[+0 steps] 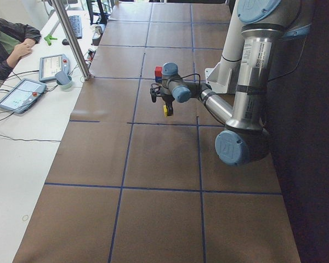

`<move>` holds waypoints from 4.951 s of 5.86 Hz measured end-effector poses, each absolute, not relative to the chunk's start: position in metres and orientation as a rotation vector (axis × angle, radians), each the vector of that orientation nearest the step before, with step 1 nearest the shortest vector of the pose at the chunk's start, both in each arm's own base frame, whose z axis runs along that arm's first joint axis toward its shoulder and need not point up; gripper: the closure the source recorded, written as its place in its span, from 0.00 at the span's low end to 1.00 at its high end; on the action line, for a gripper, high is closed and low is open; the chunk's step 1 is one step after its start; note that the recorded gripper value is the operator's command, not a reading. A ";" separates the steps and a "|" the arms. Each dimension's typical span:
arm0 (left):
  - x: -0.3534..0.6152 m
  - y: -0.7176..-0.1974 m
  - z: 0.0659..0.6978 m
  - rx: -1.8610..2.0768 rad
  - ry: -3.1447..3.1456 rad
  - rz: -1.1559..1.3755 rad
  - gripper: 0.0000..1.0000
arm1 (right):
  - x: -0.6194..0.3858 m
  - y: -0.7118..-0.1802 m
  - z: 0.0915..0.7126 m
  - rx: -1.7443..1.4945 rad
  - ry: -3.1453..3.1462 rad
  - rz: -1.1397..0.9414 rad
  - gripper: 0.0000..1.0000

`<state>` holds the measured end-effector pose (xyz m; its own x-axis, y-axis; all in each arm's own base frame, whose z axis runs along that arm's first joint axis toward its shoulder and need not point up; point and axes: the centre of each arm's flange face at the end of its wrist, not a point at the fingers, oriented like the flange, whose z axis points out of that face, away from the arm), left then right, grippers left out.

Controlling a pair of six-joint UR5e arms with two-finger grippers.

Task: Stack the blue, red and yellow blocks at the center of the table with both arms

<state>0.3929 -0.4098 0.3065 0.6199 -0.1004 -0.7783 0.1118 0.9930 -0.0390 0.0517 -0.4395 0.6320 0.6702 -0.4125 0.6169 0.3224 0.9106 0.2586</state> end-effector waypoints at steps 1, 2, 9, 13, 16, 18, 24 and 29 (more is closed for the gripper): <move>0.413 -0.417 0.251 0.057 0.951 -0.070 0.99 | 0.052 -0.440 0.632 0.132 -0.727 -0.415 0.00; 0.439 -0.426 0.207 0.092 0.971 -0.050 0.99 | 0.052 -0.439 0.633 0.130 -0.727 -0.415 0.00; 0.553 -0.480 0.099 0.093 0.859 -0.066 0.97 | 0.052 -0.439 0.635 0.125 -0.728 -0.412 0.00; 0.573 -0.459 0.106 0.084 0.838 -0.039 0.92 | 0.052 -0.438 0.637 0.121 -0.729 -0.411 0.00; 0.575 -0.457 0.103 0.084 0.840 -0.034 0.92 | 0.052 -0.438 0.638 0.119 -0.729 -0.411 0.00; 0.575 -0.457 0.105 0.083 0.839 -0.035 0.92 | 0.052 -0.438 0.637 0.121 -0.729 -0.411 0.00; 0.572 -0.463 0.107 0.085 0.838 -0.042 0.15 | 0.052 -0.438 0.637 0.121 -0.729 -0.411 0.00; 0.519 -0.478 0.088 0.119 0.839 -0.025 0.00 | 0.052 -0.438 0.638 0.121 -0.729 -0.411 0.00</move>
